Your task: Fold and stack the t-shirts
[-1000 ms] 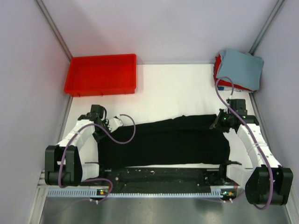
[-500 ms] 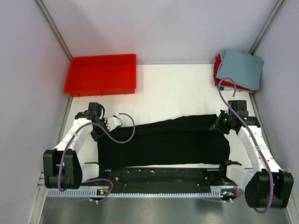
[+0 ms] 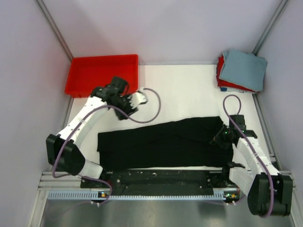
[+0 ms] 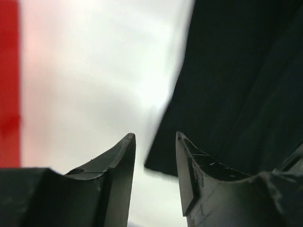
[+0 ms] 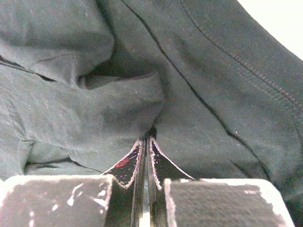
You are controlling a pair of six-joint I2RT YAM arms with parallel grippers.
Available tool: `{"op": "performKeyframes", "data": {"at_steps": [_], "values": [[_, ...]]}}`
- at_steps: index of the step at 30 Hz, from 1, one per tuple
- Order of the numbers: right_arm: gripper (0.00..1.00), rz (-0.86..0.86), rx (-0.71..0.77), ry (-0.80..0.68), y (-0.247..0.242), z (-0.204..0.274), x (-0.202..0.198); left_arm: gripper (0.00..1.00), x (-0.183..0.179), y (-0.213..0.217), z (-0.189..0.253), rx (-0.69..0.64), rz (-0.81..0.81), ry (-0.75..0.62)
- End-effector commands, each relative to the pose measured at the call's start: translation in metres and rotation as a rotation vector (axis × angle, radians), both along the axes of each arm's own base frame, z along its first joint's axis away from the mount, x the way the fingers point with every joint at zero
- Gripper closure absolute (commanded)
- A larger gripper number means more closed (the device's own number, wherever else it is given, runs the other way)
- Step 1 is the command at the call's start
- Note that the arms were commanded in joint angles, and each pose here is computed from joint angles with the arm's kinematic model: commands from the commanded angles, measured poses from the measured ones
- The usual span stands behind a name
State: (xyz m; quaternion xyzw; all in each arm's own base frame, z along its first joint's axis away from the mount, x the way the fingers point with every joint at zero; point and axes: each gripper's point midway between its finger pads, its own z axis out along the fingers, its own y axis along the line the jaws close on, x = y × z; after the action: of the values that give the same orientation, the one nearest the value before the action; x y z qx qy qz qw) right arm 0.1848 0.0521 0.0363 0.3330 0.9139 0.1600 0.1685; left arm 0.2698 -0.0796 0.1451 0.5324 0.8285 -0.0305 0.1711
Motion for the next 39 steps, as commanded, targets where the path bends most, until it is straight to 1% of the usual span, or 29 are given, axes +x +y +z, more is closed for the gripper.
{"op": "performKeyframes", "data": {"at_steps": [1, 4, 6, 9, 11, 12, 16, 19, 24, 27, 29, 30, 31, 32, 33, 34, 35, 36, 39], "values": [[1.00, -0.041, -0.015, -0.063, -0.007, 0.005, 0.021, 0.58, -0.008, -0.150, 0.026, -0.343, -0.061, 0.113], [1.00, -0.035, -0.020, -0.063, -0.007, 0.003, 0.022, 0.61, -0.010, -0.228, 0.023, -0.417, -0.120, 0.177], [1.00, -0.034, -0.028, -0.076, -0.009, 0.005, 0.025, 0.61, -0.018, -0.265, 0.011, -0.443, -0.126, 0.231], [1.00, -0.024, -0.033, -0.086, -0.009, 0.006, 0.027, 0.58, -0.022, -0.307, 0.003, -0.528, -0.131, 0.256], [1.00, -0.021, -0.033, -0.087, -0.009, 0.006, 0.026, 0.53, -0.018, -0.326, -0.004, -0.562, -0.114, 0.250], [1.00, -0.018, -0.036, -0.085, -0.009, 0.005, 0.026, 0.53, -0.017, -0.334, -0.009, -0.569, -0.106, 0.257], [1.00, -0.012, -0.038, -0.087, -0.009, 0.005, 0.027, 0.52, -0.017, -0.345, -0.051, -0.509, -0.054, 0.345], [1.00, -0.001, -0.041, -0.098, -0.009, 0.008, 0.030, 0.53, -0.008, -0.342, -0.070, -0.452, -0.056, 0.310], [1.00, 0.012, -0.039, -0.107, -0.009, 0.008, 0.031, 0.54, 0.004, -0.341, -0.076, -0.424, -0.061, 0.242], [1.00, 0.012, -0.038, -0.118, -0.008, 0.009, 0.032, 0.59, 0.001, -0.337, -0.079, -0.402, -0.060, 0.236], [1.00, 0.012, -0.039, -0.127, -0.008, 0.010, 0.033, 0.65, -0.007, -0.336, -0.081, -0.397, -0.078, 0.252], [1.00, 0.015, -0.041, -0.129, -0.008, 0.011, 0.033, 0.71, -0.011, -0.335, -0.084, -0.392, -0.083, 0.263], [1.00, 0.013, -0.040, -0.129, -0.008, 0.011, 0.033, 0.73, -0.014, -0.335, -0.086, -0.389, -0.089, 0.268], [1.00, 0.016, -0.038, -0.129, -0.008, 0.011, 0.033, 0.73, -0.014, -0.335, -0.088, -0.379, -0.089, 0.269], [1.00, 0.020, -0.037, -0.133, -0.008, 0.012, 0.034, 0.70, -0.013, -0.333, -0.090, -0.367, -0.077, 0.265], [1.00, 0.024, -0.036, -0.137, -0.007, 0.014, 0.035, 0.65, -0.010, -0.331, -0.091, -0.357, -0.070, 0.248], [1.00, 0.026, -0.033, -0.137, -0.007, 0.014, 0.035, 0.60, -0.004, -0.330, -0.090, -0.344, -0.059, 0.217], [1.00, 0.028, -0.032, -0.142, -0.006, 0.015, 0.036, 0.58, 0.002, -0.329, -0.087, -0.342, -0.057, 0.183], [1.00, 0.034, -0.030, -0.135, -0.006, 0.013, 0.034, 0.55, 0.023, -0.330, -0.067, -0.352, -0.061, 0.050]]}}
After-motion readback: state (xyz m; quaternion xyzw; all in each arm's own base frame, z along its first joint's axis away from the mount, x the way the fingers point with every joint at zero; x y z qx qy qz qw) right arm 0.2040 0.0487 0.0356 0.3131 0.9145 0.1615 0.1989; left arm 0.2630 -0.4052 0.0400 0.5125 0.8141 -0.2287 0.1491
